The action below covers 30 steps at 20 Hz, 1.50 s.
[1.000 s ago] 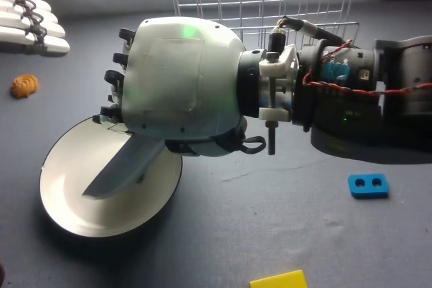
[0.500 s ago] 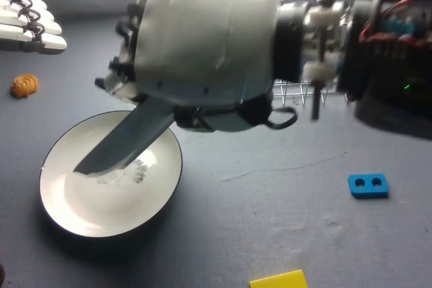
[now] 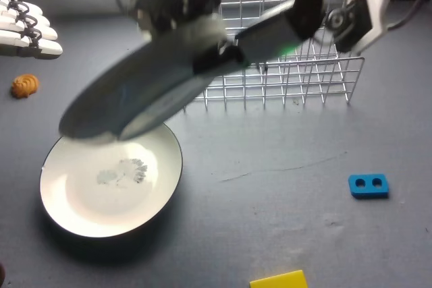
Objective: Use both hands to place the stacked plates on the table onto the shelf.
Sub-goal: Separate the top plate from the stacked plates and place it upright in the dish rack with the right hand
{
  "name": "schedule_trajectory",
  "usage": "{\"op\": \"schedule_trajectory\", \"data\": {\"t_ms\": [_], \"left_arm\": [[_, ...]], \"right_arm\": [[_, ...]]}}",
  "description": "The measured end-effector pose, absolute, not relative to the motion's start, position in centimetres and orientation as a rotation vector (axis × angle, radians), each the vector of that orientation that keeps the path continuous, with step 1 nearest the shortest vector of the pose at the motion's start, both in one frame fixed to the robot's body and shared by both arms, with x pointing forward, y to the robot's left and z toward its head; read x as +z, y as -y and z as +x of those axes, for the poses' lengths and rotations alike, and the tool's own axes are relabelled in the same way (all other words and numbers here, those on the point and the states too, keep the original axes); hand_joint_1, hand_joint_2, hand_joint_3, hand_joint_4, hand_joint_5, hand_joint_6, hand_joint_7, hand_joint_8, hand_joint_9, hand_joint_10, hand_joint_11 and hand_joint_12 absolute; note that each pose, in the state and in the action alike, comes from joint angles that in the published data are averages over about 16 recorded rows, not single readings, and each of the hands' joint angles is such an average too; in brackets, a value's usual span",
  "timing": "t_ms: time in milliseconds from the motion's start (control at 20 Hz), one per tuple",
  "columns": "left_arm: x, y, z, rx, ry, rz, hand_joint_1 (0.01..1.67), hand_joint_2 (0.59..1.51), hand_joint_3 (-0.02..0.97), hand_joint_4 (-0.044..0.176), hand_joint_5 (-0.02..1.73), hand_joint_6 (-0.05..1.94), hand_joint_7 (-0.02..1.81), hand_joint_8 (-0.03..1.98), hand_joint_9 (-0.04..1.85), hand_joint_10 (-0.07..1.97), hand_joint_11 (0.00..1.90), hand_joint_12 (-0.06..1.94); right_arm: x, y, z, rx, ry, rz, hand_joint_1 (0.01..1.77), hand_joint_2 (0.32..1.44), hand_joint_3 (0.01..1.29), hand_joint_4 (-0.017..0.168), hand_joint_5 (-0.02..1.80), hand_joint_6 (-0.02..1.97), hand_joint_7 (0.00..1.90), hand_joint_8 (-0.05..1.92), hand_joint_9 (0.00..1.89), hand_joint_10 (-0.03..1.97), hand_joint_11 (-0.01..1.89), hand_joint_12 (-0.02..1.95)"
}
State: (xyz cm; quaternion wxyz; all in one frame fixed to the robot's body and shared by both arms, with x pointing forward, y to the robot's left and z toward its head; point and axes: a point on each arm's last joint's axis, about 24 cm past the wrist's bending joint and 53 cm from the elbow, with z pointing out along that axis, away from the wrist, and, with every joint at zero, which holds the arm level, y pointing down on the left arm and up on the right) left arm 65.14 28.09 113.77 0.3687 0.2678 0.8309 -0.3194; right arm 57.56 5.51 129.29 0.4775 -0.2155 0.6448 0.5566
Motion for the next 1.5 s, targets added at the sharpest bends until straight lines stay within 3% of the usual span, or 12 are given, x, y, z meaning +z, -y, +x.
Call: {"op": "schedule_trajectory", "data": {"t_ms": [500, 1000, 1500], "left_arm": [[112.8, -28.3, 64.7, -0.787, -2.162, 0.727, 0.02, 1.109, 0.021, 0.001, 0.03, 0.01, 0.02, 0.02, 0.01, 0.00, 0.02, 0.00], [112.4, -28.0, 64.3, -0.782, -2.173, 0.747, 0.02, 1.103, 0.020, 0.001, 0.03, 0.01, 0.02, 0.02, 0.01, 0.00, 0.02, 0.00], [112.1, -27.5, 63.9, -0.789, -2.177, 0.768, 0.02, 1.099, 0.020, 0.001, 0.04, 0.01, 0.02, 0.02, 0.01, 0.00, 0.02, -0.01]], "right_arm": [[131.4, -0.9, 63.3, 1.384, -1.647, -0.169, 1.20, 0.98, 0.02, -0.007, 0.86, 1.00, 1.12, 0.87, 1.42, 0.00, 1.05, 1.03], [130.7, 4.3, 68.5, 1.331, -1.682, 0.096, 1.21, 0.99, 0.02, -0.008, 0.87, 1.00, 1.12, 0.87, 1.43, 0.00, 1.05, 1.04], [129.0, 8.1, 71.5, 1.318, -1.706, 0.294, 1.22, 0.99, 0.02, -0.008, 0.87, 0.99, 1.14, 0.85, 1.42, 0.00, 1.05, 1.01]]}}
